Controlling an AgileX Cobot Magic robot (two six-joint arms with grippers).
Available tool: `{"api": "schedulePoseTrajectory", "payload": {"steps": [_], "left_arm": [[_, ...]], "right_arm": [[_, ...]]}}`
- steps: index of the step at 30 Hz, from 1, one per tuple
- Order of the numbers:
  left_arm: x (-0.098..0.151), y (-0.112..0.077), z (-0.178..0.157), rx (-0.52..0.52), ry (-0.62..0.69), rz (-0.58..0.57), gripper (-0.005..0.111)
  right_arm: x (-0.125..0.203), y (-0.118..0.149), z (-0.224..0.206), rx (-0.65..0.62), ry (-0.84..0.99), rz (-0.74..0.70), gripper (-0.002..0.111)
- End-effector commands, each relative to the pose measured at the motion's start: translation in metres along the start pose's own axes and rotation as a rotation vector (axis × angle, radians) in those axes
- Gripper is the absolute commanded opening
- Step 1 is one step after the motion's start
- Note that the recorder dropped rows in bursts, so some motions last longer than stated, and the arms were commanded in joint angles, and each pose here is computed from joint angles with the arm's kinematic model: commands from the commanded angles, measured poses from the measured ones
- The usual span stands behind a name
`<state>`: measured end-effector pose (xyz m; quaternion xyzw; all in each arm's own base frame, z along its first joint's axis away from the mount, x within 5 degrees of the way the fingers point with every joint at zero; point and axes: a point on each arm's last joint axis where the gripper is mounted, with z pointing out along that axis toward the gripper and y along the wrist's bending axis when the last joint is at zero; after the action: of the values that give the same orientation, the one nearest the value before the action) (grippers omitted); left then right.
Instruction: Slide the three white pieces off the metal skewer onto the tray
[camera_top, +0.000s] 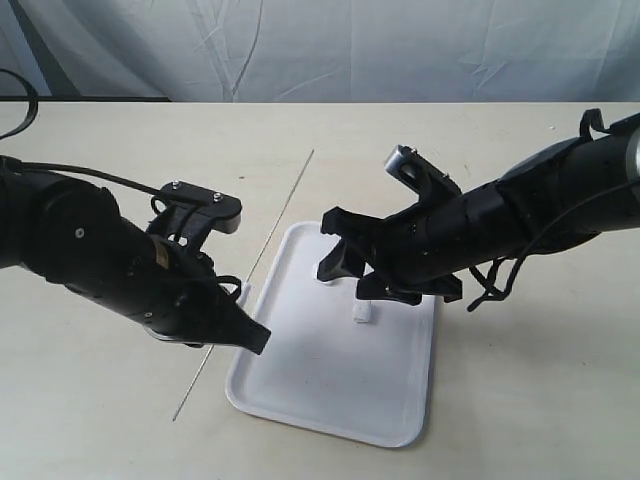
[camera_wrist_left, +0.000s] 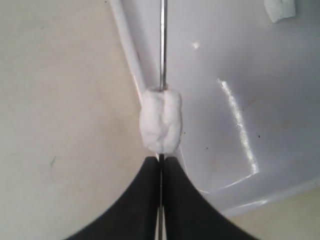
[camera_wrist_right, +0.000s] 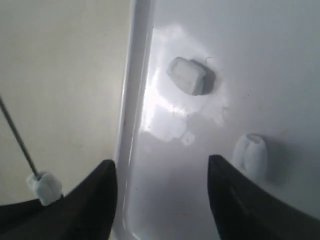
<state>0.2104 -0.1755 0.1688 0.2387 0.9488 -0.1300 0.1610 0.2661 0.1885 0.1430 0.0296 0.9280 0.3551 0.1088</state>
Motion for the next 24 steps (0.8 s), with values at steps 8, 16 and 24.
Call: {"api": "schedulePoseTrajectory", "payload": {"steps": [8, 16, 24], "left_arm": [[0.005, -0.001, -0.004, 0.015, 0.092, 0.093, 0.000], [-0.021, -0.018, -0.021, 0.140, 0.055, 0.070, 0.000], [-0.029, -0.022, -0.012, 0.169, 0.062, 0.049, 0.000]], "right_arm": [[0.004, 0.012, -0.005, -0.068, 0.034, -0.014, 0.053], [0.007, 0.022, -0.006, -0.171, 0.066, 0.012, 0.053], [0.005, 0.025, -0.007, -0.214, 0.051, 0.025, 0.053]]}}
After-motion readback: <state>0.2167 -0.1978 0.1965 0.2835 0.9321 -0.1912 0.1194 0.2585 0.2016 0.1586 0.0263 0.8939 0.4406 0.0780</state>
